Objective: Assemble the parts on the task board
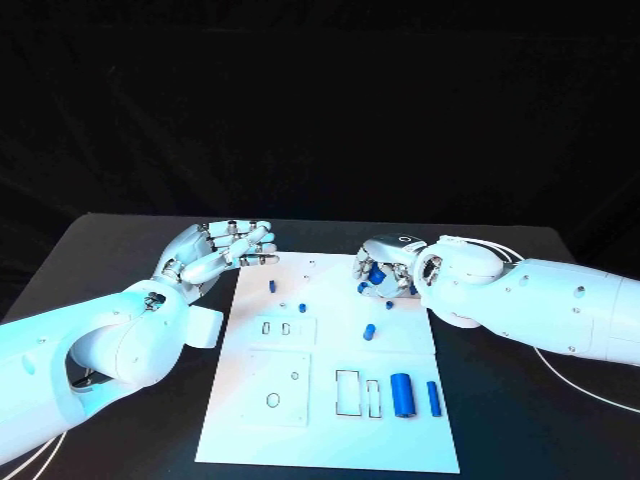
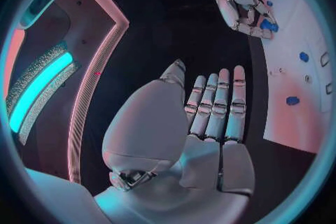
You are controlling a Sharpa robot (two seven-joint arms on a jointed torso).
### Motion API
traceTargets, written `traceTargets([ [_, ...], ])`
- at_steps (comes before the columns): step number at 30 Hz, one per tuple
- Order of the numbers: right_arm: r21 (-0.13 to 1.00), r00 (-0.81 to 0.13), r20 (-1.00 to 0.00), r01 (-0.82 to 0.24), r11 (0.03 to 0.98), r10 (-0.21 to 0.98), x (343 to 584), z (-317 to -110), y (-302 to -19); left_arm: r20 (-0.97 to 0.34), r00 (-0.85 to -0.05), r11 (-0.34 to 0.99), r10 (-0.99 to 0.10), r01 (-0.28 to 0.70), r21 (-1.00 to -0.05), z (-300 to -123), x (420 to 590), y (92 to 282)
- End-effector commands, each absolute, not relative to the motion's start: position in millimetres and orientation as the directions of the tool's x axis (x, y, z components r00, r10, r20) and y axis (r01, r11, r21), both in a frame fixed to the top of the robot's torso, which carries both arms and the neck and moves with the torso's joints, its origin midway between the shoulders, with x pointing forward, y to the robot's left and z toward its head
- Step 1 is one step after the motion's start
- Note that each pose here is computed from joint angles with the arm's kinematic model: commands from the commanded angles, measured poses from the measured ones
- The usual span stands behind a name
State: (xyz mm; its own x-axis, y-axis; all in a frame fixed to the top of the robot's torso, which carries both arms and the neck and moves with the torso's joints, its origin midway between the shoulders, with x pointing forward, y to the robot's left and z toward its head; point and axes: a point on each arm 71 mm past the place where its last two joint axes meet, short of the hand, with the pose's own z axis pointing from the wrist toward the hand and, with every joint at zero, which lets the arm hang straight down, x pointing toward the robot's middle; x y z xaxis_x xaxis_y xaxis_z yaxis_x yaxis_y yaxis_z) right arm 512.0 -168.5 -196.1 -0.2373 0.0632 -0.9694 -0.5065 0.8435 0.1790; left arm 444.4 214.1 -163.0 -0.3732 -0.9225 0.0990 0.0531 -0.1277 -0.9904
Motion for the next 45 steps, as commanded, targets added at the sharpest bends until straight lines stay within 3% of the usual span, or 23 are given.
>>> traceTargets([
  [1, 0.159, -0.243, -0.969, -0.505, 0.848, 0.037, 512, -198, -168, 0.112, -0.394, -0.142, -0.912, 0.048, -0.989, -161.5, 443.9, 212.1],
  [18, 0.152, -0.231, -0.972, -0.502, 0.851, 0.037, 511, -198, -169, 0.112, -0.397, -0.138, -0.911, 0.036, -0.990, -162.4, 444.7, 213.5],
  [31, 0.167, -0.164, -0.982, -0.514, 0.841, 0.095, 509, -191, -161, 0.114, -0.400, -0.138, -0.909, 0.032, -0.990, -162.7, 444.9, 213.2],
  [45, 0.167, -0.065, -0.985, -0.533, 0.830, 0.157, 519, -171, -131, 0.114, -0.401, -0.139, -0.909, 0.032, -0.990, -163.1, 446.1, 212.4],
])
